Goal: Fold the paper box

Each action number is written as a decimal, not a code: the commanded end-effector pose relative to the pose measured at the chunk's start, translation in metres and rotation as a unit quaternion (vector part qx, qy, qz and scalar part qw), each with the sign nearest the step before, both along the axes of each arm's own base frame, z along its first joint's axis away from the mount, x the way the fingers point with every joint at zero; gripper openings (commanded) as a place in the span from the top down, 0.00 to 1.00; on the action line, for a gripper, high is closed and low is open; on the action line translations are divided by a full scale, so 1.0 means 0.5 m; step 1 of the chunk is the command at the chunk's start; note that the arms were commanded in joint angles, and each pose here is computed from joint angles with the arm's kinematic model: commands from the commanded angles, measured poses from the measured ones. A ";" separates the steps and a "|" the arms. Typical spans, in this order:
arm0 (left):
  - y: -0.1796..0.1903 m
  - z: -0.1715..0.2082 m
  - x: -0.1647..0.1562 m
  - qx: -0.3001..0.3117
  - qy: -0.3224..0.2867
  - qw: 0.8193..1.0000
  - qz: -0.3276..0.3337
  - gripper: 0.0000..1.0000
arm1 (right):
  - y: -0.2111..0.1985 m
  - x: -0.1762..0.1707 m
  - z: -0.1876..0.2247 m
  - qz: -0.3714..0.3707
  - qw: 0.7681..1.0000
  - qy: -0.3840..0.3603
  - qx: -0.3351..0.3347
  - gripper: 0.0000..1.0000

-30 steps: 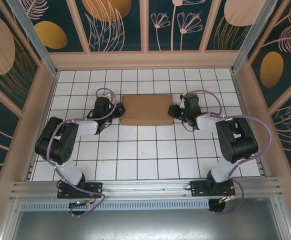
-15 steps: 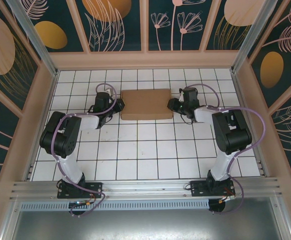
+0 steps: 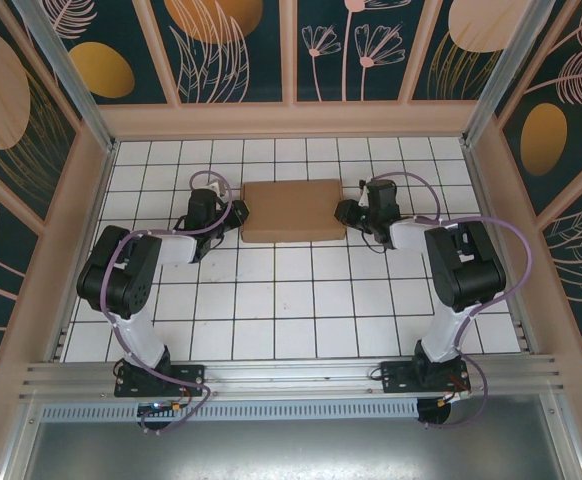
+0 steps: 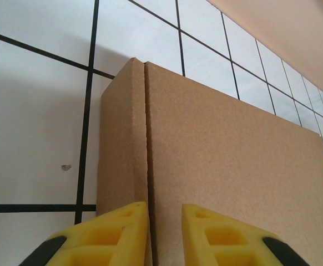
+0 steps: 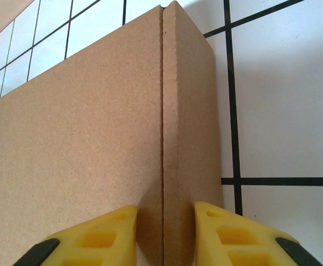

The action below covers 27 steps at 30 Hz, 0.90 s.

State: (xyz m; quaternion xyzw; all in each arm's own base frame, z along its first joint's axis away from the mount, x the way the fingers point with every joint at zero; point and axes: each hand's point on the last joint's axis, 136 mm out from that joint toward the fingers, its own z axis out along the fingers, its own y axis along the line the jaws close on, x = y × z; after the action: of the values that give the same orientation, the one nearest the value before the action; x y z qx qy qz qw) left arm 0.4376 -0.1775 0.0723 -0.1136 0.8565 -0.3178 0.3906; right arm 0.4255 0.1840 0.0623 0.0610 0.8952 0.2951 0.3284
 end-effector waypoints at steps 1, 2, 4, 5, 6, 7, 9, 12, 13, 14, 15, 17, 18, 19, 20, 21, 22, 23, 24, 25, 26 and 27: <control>-0.014 -0.037 -0.042 0.000 0.047 0.999 -0.024 0.73 | -0.003 -0.064 -0.064 0.005 0.997 0.072 -0.015 0.71; -0.013 -0.032 -0.040 0.001 0.042 0.999 -0.024 0.70 | -0.002 -0.062 -0.059 0.005 0.998 0.068 -0.015 0.70; -0.014 -0.020 -0.036 0.005 0.033 0.999 -0.026 0.64 | -0.002 -0.058 -0.047 0.006 0.998 0.061 -0.015 0.66; -0.011 -0.013 -0.033 0.010 0.029 0.999 -0.023 0.60 | -0.002 -0.054 -0.034 0.007 0.999 0.052 -0.015 0.63; -0.006 0.000 -0.027 0.018 0.020 0.999 -0.019 0.55 | -0.001 -0.049 -0.020 0.007 0.999 0.044 -0.015 0.59; -0.002 0.013 -0.023 0.025 0.013 0.999 -0.016 0.50 | -0.001 -0.044 -0.003 0.007 0.999 0.033 -0.015 0.55; 0.008 0.066 -0.010 0.043 -0.018 0.999 -0.007 0.33 | -0.002 -0.030 0.041 0.004 1.000 0.007 -0.012 0.43; 0.027 0.150 0.009 0.070 -0.062 0.996 0.012 0.01 | -0.009 -0.012 0.118 -0.007 0.999 -0.038 -0.007 0.23; 0.033 0.174 0.011 0.079 -0.074 0.994 0.018 0.01 | -0.014 -0.007 0.140 -0.013 0.999 -0.052 -0.009 0.14; 0.042 0.203 0.014 0.089 -0.091 0.992 0.026 0.01 | -0.023 -0.003 0.166 -0.022 0.997 -0.067 -0.015 0.01; 0.053 0.228 0.015 0.099 -0.104 0.989 0.035 0.01 | -0.034 0.001 0.188 -0.033 0.996 -0.080 -0.023 0.01; 0.082 0.289 0.008 0.125 -0.142 0.980 0.061 0.01 | -0.062 -0.002 0.242 -0.056 0.990 -0.117 -0.048 0.01; 0.094 0.317 -0.001 0.131 -0.167 0.974 0.073 0.01 | -0.073 -0.008 0.273 -0.065 0.986 -0.144 -0.057 0.01; 0.113 0.335 -0.021 0.143 -0.192 0.967 0.086 0.01 | -0.088 -0.019 0.306 -0.079 0.979 -0.176 -0.069 0.01; 0.138 0.359 -0.041 0.154 -0.223 0.956 0.109 0.01 | -0.102 -0.034 0.344 -0.090 0.969 -0.214 -0.079 0.01; 0.159 0.370 -0.062 0.166 -0.249 0.946 0.127 0.01 | -0.115 -0.048 0.372 -0.098 0.960 -0.245 -0.089 0.01; 0.176 0.382 -0.087 0.193 -0.285 0.930 0.132 0.01 | -0.130 -0.063 0.402 -0.113 0.949 -0.279 -0.092 0.01; 0.193 0.382 -0.109 0.223 -0.308 0.915 0.138 0.01 | -0.145 -0.080 0.425 -0.125 0.937 -0.312 -0.096 0.01; 0.218 0.375 -0.123 0.246 -0.313 0.903 0.160 0.01 | -0.152 -0.097 0.441 -0.121 0.923 -0.351 -0.105 0.01; 0.244 0.362 -0.131 0.270 -0.308 0.895 0.178 0.01 | -0.160 -0.118 0.442 -0.116 0.904 -0.393 -0.126 0.01; 0.260 0.339 -0.133 0.295 -0.295 0.892 0.175 0.01 | -0.172 -0.141 0.436 -0.118 0.888 -0.421 -0.142 0.01; 0.271 0.318 -0.134 0.317 -0.283 0.889 0.168 0.01 | -0.185 -0.156 0.425 -0.121 0.876 -0.438 -0.161 0.01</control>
State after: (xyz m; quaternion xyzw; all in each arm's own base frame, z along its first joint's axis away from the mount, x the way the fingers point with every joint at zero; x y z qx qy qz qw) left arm 0.3708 -0.0744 0.2535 -0.0495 0.7238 -0.0940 0.6817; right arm 0.3584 0.1121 0.2841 0.0092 0.7183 0.1916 0.6688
